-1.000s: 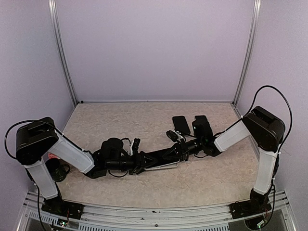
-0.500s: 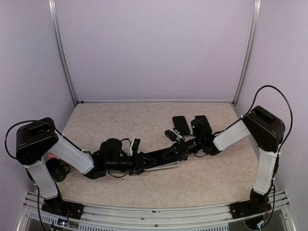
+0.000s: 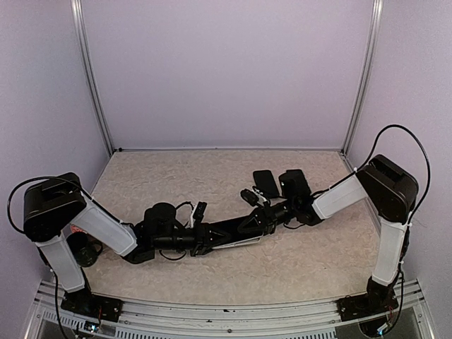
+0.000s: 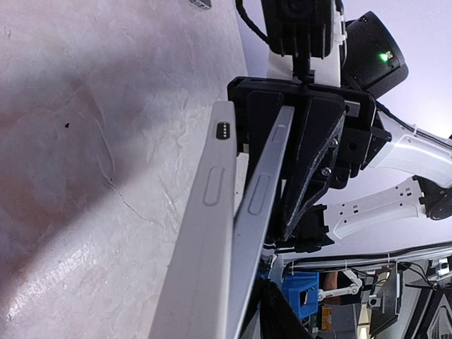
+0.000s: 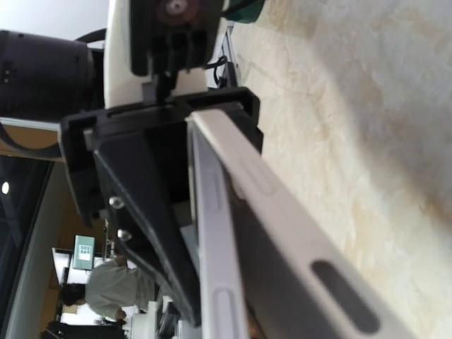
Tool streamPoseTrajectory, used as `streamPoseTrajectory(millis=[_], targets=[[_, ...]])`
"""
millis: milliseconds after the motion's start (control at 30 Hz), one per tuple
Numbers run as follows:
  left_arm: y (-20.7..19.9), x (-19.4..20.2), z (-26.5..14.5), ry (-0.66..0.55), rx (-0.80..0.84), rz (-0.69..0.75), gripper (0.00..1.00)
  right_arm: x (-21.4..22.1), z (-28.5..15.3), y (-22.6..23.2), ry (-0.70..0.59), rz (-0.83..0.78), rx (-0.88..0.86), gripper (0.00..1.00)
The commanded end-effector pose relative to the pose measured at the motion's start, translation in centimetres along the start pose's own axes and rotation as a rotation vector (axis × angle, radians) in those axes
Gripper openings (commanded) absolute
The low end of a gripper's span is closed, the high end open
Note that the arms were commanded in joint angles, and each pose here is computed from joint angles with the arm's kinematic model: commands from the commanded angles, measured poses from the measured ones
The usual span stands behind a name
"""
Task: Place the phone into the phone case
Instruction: Install the phone on the phone case.
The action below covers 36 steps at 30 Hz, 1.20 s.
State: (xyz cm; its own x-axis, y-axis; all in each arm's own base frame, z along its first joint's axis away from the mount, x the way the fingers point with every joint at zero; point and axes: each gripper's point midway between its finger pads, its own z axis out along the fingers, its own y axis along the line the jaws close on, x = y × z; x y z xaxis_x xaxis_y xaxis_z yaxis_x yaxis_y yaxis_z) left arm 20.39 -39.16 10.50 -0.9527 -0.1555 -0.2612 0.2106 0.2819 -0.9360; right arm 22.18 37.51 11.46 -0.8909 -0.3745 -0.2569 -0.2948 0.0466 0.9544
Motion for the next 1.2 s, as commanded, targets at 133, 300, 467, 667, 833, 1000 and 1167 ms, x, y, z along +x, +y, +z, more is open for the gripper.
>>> streamPoseTrajectory(millis=[133, 300, 467, 667, 833, 1000, 1167], targets=[[-6.4, -0.9, 0.1, -0.026, 0.222, 0.105, 0.14, 0.7, 1.8, -0.5, 0.027, 0.006, 0.069, 0.29], [-5.9, -1.0, -0.2, -0.036, 0.207, 0.096, 0.13, 0.6, 1.4, -0.5, 0.030, 0.004, 0.098, 0.33], [-5.4, -0.9, -0.2, -0.037, 0.186, 0.091, 0.10, 0.2, 0.8, -0.5, 0.025, -0.003, 0.135, 0.35], [-5.0, -1.0, -0.4, -0.039, 0.166, 0.096, 0.09, -0.1, -0.2, -0.4, 0.026, -0.013, 0.199, 0.39], [-5.1, -1.2, -0.5, -0.044, 0.169, 0.100, 0.11, 0.2, -1.2, 0.8, 0.036, -0.025, 0.214, 0.43], [-5.2, -1.4, -0.7, -0.048, 0.174, 0.099, 0.11, 0.8, -1.5, 2.4, 0.049, -0.058, 0.183, 0.45], [-5.5, -1.4, -0.9, -0.047, 0.186, 0.107, 0.11, 1.5, -2.2, 2.7, 0.056, -0.076, 0.199, 0.48]])
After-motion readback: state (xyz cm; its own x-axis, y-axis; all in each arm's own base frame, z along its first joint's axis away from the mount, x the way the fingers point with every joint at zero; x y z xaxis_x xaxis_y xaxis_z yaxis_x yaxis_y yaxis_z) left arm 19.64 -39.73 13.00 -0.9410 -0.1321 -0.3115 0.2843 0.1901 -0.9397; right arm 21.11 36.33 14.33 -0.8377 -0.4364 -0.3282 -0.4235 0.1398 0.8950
